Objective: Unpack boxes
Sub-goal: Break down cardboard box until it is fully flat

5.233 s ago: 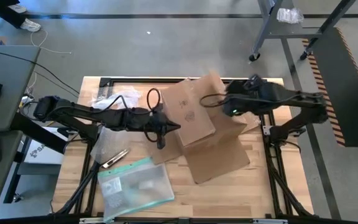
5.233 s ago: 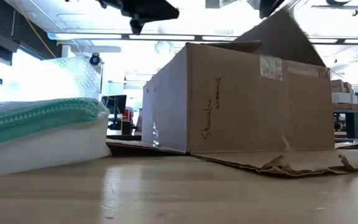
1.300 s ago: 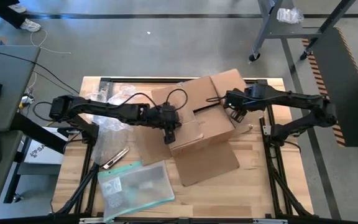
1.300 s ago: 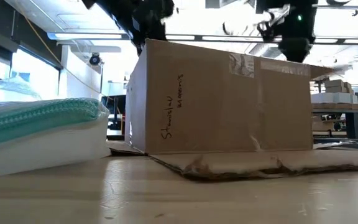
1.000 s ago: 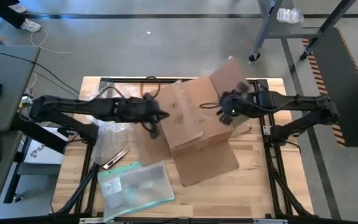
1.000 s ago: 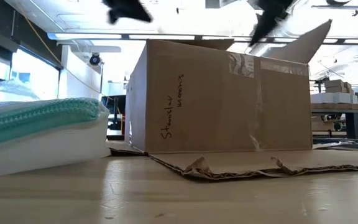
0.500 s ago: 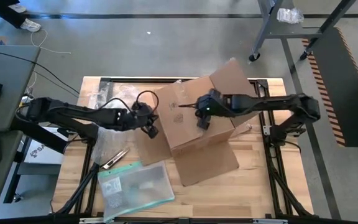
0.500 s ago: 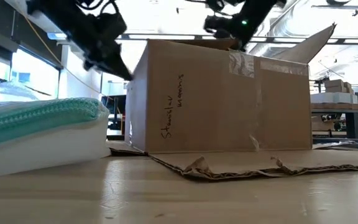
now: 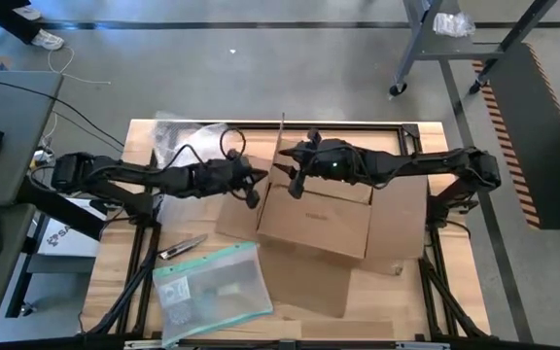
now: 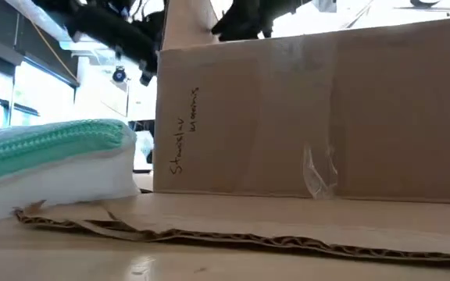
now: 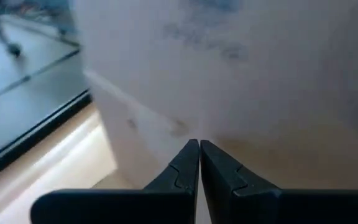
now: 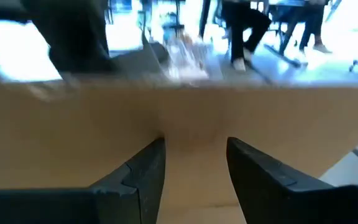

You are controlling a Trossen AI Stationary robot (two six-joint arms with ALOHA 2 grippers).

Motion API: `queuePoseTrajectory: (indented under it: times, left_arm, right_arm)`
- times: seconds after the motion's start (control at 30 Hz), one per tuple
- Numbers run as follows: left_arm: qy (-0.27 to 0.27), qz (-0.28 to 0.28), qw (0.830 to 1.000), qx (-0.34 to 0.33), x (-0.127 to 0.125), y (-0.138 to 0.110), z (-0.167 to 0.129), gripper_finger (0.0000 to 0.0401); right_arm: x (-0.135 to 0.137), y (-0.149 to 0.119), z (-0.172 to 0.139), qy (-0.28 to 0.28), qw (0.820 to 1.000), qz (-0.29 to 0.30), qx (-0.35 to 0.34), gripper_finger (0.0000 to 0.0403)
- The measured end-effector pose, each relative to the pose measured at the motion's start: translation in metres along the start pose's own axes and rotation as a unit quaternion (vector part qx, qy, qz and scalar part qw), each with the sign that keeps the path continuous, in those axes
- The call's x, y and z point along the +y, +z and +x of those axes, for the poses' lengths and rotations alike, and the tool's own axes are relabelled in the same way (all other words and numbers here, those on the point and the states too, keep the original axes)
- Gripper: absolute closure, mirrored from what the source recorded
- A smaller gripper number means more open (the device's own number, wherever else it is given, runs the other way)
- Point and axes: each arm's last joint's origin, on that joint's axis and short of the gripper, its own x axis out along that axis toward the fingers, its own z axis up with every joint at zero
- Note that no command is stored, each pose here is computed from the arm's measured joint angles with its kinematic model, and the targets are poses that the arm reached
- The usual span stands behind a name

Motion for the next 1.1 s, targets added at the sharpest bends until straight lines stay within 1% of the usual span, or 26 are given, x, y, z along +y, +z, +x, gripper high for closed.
queuePoseTrajectory:
  times: [0.07, 0.13, 0.23, 0.33, 0.4, 0.47, 0.53, 0.6, 0.67, 0.73, 0.8, 0.87, 0.93, 1.0, 1.1]
  left_arm:
    - [-0.01, 0.006, 1.0, -0.022, -0.004, 0.014, -0.012, 0.0401]
    - [-0.006, 0.013, 0.999, -0.045, -0.005, 0.031, -0.027, 0.0401]
    - [0.008, 0.023, 0.997, -0.073, -0.004, 0.055, -0.056, 0.0401]
    - [0.003, 0.02, 0.992, -0.128, -0.001, 0.082, -0.089, 0.0401]
    - [-0.031, 0.015, 0.987, -0.158, -0.001, 0.097, -0.103, 0.0401]
    - [-0.072, 0.013, 0.984, -0.161, -0.004, 0.101, -0.108, 0.0401]
    - [-0.097, 0.005, 0.983, -0.154, -0.008, 0.102, -0.105, 0.0401]
    - [-0.103, 0.0, 0.989, -0.106, -0.014, 0.091, -0.094, 0.0401]
    - [-0.089, -0.006, 0.995, -0.041, -0.018, 0.077, -0.08, 0.0401]
    - [-0.048, -0.007, 0.998, 0.034, -0.021, 0.057, -0.067, 0.0401]
    - [0.006, -0.007, 0.997, 0.081, -0.023, 0.043, -0.059, 0.0401]
    - [0.055, -0.001, 0.992, 0.118, -0.025, 0.03, -0.053, 0.0401]
    - [0.082, 0.003, 0.987, 0.14, -0.027, 0.021, -0.048, 0.0401]
    - [0.092, 0.012, 0.983, 0.161, -0.029, 0.014, -0.043, 0.0401]
    - [0.103, 0.023, 0.978, 0.182, -0.031, 0.006, -0.035, 0.0401]
  right_arm:
    - [-0.001, -0.003, 0.006, -0.003, 1.0, 0.002, 0.003, 0.0247]
    - [-0.002, -0.007, 0.012, -0.005, 1.0, 0.003, 0.006, 0.0247]
    - [-0.003, -0.014, 0.026, 0.001, 1.0, 0.001, 0.002, 0.0247]
    - [0.001, -0.023, 0.043, 0.01, 1.0, 0.001, -0.008, 0.0247]
    - [0.001, -0.03, 0.056, 0.022, 1.0, 0.004, -0.009, 0.0247]
    - [-0.001, -0.034, 0.069, 0.031, 0.999, 0.017, 0.0, 0.0247]
    - [-0.003, -0.041, 0.081, 0.039, 0.998, 0.02, 0.041, 0.0247]
    - [-0.005, -0.039, 0.086, 0.037, 0.997, 0.009, 0.066, 0.0247]
    - [-0.001, -0.03, 0.081, 0.029, 0.997, -0.015, 0.071, 0.0247]
    - [0.006, -0.011, 0.065, 0.021, 0.998, -0.042, 0.051, 0.0247]
    - [0.011, 0.004, 0.044, 0.009, 0.996, -0.074, 0.046, 0.0247]
    - [0.015, 0.017, 0.019, 0.003, 0.994, -0.104, 0.046, 0.0247]
    - [0.02, 0.021, -0.005, 0.02, 0.988, -0.139, 0.068, 0.0247]
    - [0.025, 0.022, -0.029, 0.06, 0.979, -0.169, 0.099, 0.0247]
    - [0.032, 0.009, -0.056, 0.122, 0.954, -0.201, 0.186, 0.0247]
